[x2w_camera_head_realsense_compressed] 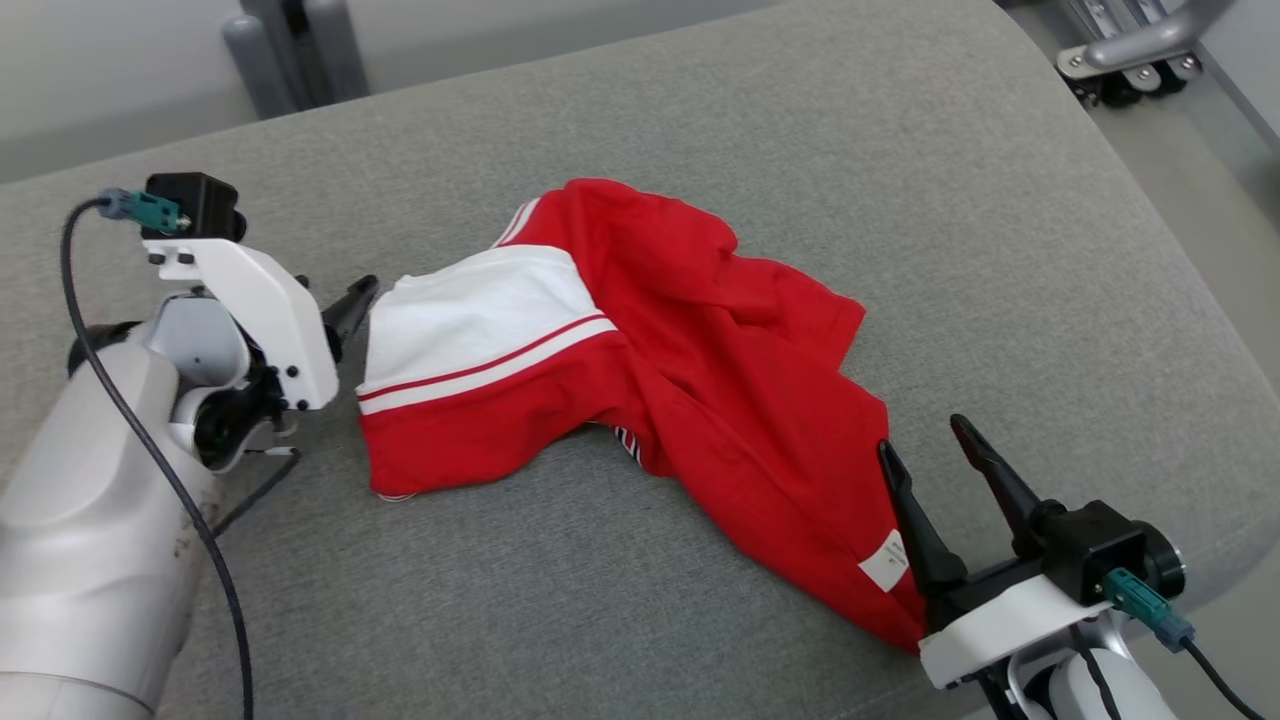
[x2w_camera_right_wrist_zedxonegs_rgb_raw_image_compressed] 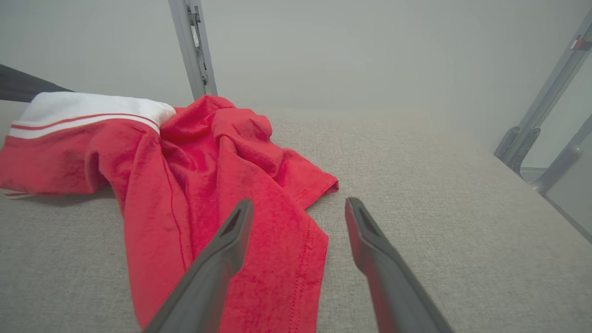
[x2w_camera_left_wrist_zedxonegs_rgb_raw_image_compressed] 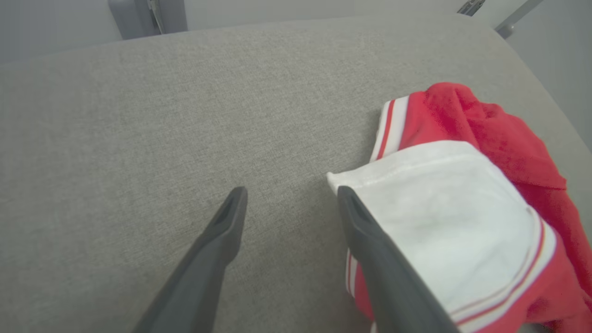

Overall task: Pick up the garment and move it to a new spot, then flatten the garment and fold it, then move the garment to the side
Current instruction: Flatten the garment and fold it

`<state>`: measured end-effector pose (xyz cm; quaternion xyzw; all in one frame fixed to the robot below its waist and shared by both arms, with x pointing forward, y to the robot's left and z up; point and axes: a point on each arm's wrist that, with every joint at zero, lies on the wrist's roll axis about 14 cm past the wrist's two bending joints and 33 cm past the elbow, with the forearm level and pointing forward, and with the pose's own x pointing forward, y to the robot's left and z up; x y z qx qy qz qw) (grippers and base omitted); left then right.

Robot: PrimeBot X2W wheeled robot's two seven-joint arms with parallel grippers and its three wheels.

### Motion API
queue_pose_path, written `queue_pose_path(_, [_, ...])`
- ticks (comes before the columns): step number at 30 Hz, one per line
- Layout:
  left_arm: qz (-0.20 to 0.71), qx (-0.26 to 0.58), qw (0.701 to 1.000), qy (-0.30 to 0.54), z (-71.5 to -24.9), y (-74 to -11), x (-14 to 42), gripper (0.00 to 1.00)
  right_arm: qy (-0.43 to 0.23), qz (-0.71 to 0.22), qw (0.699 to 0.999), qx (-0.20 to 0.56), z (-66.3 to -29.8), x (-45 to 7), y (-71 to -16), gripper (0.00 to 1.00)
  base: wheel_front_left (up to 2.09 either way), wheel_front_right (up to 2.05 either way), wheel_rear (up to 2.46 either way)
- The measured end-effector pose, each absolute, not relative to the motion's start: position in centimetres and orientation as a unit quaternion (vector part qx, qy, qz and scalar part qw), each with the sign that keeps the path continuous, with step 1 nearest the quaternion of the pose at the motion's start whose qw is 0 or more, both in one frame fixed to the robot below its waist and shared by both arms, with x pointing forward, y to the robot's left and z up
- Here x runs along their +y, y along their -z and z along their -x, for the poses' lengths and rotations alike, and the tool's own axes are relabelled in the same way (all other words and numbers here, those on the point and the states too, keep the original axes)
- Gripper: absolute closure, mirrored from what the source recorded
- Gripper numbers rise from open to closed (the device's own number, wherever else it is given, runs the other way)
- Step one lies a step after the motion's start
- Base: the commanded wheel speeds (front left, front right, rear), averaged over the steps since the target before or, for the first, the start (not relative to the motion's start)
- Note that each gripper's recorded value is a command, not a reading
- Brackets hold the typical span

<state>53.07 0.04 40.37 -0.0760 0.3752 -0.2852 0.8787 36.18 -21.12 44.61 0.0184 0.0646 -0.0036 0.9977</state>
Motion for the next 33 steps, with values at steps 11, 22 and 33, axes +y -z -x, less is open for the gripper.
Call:
queue_pose_path(11, [0.080,0.419,0.851,0.305,-53.5,-39.7,-0.8,0.00,0.012,-0.033,0.996,0.077,-35.7,-21.4,-44.0,0.00,0.00,0.00,0.00])
queue_pose_path(22, [0.111,0.425,0.836,0.328,-52.9,-40.7,-2.7,0.00,0.000,-0.028,0.997,0.077,-36.2,-20.9,-43.9,0.00,0.00,0.00,0.00])
queue_pose_path(33, [0.068,0.460,0.812,0.353,-51.2,-39.0,-3.9,0.00,0.001,-0.028,0.996,0.083,-36.0,-21.0,-43.6,0.00,0.00,0.00,0.00])
